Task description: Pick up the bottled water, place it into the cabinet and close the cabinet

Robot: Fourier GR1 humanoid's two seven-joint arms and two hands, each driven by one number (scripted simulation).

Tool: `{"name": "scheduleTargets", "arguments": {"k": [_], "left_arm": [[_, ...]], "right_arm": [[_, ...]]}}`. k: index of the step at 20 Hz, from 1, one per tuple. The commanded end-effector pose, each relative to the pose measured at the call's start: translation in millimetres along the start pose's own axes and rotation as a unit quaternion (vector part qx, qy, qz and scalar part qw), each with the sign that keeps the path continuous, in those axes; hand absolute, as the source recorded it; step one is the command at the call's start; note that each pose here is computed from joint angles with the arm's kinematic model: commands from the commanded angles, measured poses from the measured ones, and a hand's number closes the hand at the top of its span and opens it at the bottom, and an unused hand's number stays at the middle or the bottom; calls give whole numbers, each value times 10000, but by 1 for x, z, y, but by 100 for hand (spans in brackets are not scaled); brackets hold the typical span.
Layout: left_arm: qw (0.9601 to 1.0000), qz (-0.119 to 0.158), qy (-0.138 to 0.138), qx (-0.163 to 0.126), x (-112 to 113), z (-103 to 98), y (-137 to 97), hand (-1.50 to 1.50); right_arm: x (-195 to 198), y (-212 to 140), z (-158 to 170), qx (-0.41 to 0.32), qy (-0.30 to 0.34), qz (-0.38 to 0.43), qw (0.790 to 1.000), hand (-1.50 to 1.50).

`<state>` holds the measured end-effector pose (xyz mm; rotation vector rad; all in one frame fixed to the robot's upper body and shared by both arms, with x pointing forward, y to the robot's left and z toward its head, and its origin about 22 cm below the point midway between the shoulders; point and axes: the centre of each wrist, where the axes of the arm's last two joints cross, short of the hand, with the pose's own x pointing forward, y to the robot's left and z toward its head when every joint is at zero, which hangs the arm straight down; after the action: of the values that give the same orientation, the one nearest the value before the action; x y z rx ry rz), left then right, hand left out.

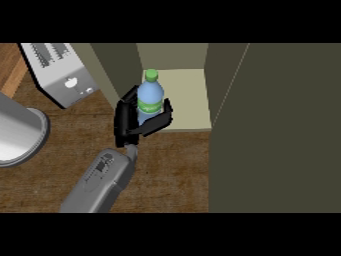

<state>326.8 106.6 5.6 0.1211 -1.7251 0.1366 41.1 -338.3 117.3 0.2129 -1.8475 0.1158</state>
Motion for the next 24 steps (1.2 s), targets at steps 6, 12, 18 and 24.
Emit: {"name": "scheduleTargets", "arguments": {"k": [6, 12, 18, 24], "left_arm": [[9995, -171, 246, -62, 15, -42, -20, 150], [9990, -401, 14, 215, 22, -54, -19, 150], [9950, -902, -155, 401, 21, -56, -19, -150], [9916, -1282, 41, 178, 24, -85, -34, -150]], "right_arm": [[14, 11, -7, 279, -330, -365, 9984, -150], [14, 3, -7, 323, -301, -294, 9986, -150], [7, 6, -11, 357, -359, -327, 9982, -150], [17, 8, -17, 349, -369, -304, 9982, -150]]}}
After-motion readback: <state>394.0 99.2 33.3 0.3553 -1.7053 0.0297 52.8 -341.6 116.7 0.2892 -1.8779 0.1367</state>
